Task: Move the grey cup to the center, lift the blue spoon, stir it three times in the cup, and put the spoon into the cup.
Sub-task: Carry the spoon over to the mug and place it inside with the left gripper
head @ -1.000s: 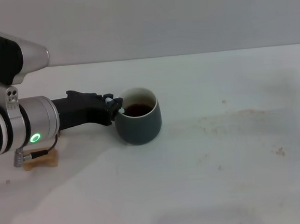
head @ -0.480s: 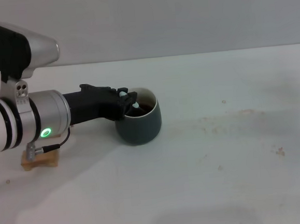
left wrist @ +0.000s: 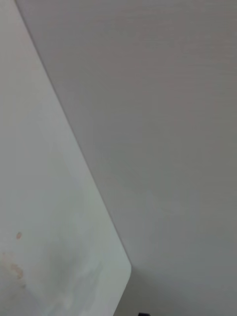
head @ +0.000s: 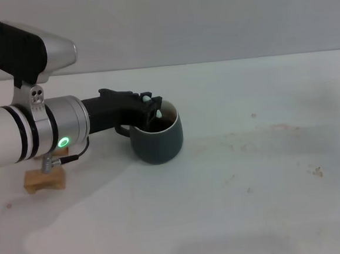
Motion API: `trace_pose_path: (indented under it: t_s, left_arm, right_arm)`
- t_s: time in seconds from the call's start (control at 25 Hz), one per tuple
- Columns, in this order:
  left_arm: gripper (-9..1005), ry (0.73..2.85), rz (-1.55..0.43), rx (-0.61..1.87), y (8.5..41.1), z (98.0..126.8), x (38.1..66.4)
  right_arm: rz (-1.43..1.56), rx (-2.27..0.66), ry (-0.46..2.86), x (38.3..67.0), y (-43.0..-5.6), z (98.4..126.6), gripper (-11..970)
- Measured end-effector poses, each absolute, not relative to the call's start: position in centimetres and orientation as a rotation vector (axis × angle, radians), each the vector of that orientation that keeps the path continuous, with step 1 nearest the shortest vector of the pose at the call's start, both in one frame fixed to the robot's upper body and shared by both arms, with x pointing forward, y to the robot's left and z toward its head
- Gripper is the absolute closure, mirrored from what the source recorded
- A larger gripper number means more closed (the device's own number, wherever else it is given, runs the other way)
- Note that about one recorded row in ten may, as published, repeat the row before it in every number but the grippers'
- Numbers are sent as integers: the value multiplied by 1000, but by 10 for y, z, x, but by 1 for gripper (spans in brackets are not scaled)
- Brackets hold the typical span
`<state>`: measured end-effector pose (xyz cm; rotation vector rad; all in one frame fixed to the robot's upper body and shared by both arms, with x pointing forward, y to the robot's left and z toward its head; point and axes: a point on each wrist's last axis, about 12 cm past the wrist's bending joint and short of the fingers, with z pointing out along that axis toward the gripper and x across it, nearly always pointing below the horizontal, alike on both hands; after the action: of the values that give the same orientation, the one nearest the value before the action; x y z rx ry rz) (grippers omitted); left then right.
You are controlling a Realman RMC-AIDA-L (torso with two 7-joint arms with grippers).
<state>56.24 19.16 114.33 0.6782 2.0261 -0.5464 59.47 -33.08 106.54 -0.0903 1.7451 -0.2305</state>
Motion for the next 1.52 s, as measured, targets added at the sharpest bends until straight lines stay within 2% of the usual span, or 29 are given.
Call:
trace_pose_path:
  t_s: [0.52,1.12,1.52]
  left_arm:
    - [815,2023,-504,633,199,1138,572]
    - [815,2063,-488,629,221,1138,565]
    - [815,2071,-540,691,216,1144,558]
  right_arm:
    - [-231,-88,1740,597,-331,1068,892]
    - [-229,-97,1745,599,-330,1068,892]
    - [-227,-102,1743,601,-328,1069,893]
